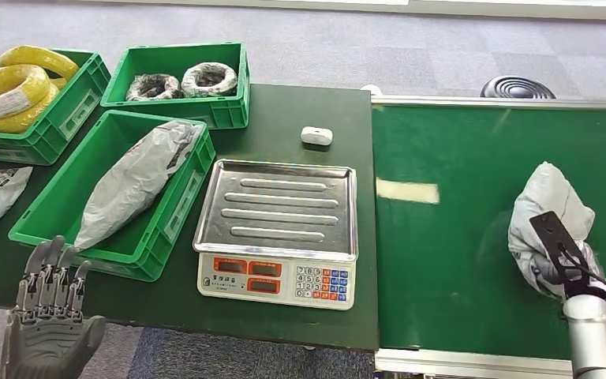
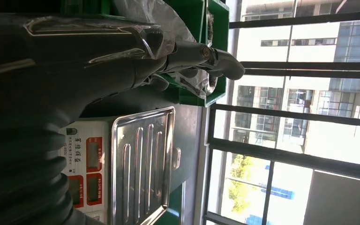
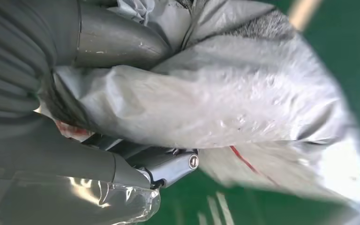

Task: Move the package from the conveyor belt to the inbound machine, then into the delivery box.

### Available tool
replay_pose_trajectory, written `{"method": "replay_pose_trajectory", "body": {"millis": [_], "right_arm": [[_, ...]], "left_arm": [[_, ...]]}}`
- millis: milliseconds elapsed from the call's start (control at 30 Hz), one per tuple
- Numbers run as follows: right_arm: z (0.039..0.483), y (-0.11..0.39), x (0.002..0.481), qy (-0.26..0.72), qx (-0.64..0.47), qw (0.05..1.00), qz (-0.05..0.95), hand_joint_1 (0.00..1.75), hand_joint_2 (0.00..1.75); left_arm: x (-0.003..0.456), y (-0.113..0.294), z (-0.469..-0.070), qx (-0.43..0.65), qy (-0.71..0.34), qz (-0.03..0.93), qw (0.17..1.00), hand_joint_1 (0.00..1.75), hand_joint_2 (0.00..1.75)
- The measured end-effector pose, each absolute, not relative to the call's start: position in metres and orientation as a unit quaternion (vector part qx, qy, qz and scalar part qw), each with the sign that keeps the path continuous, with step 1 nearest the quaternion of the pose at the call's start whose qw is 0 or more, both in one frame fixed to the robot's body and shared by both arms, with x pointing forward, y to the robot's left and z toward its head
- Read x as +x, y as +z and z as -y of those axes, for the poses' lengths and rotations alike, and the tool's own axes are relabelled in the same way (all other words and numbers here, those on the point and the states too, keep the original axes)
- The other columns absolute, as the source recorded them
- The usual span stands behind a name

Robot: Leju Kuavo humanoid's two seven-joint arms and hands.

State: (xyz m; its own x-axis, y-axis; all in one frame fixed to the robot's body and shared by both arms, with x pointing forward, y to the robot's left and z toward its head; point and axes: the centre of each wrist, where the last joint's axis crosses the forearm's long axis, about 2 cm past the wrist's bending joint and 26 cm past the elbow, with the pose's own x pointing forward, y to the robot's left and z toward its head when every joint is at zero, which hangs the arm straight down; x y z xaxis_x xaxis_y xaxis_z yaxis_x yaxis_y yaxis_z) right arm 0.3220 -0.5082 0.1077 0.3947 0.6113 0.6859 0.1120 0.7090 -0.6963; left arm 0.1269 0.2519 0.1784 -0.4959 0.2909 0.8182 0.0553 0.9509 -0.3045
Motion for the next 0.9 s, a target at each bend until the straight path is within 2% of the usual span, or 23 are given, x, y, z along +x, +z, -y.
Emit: {"method": "replay_pose_trajectory", "body": {"millis": [100, 200, 333, 400, 633, 767, 900], "right_arm": [[0.464, 0.144, 0.351, 0.191, -0.36, 0.636, 0.655, 1.75, 1.75], [0.402, 0.184, 0.376, 0.24, -0.363, 0.493, 0.754, 1.75, 1.75], [0.297, 0.233, 0.389, 0.328, -0.341, 0.317, 0.822, 1.75, 1.75], [0.252, 0.249, 0.385, 0.365, -0.315, 0.262, 0.836, 1.75, 1.75], [0.148, 0.263, 0.361, 0.51, -0.212, 0.193, 0.811, 1.75, 1.75], [0.119, 0.257, 0.353, 0.561, -0.179, 0.192, 0.785, 1.75, 1.75], [0.107, 0.251, 0.352, 0.604, -0.191, 0.206, 0.746, 1.75, 1.75]], "left_arm": [[0.128, 0.179, -0.252, -0.094, 0.124, 0.859, 0.487, 0.0, 1.75], [0.132, 0.18, -0.253, -0.091, 0.124, 0.866, 0.476, 0.0, 1.75], [0.142, 0.182, -0.252, -0.099, 0.114, 0.875, 0.461, 0.0, 1.75], [0.147, 0.182, -0.252, -0.105, 0.107, 0.877, 0.456, 0.0, 1.75], [0.158, 0.18, -0.256, -0.104, 0.095, 0.883, 0.447, 0.0, 1.75], [0.159, 0.18, -0.262, -0.096, 0.094, 0.885, 0.446, 0.0, 1.75], [0.159, 0.179, -0.267, -0.088, 0.092, 0.885, 0.447, 0.0, 1.75]]}}
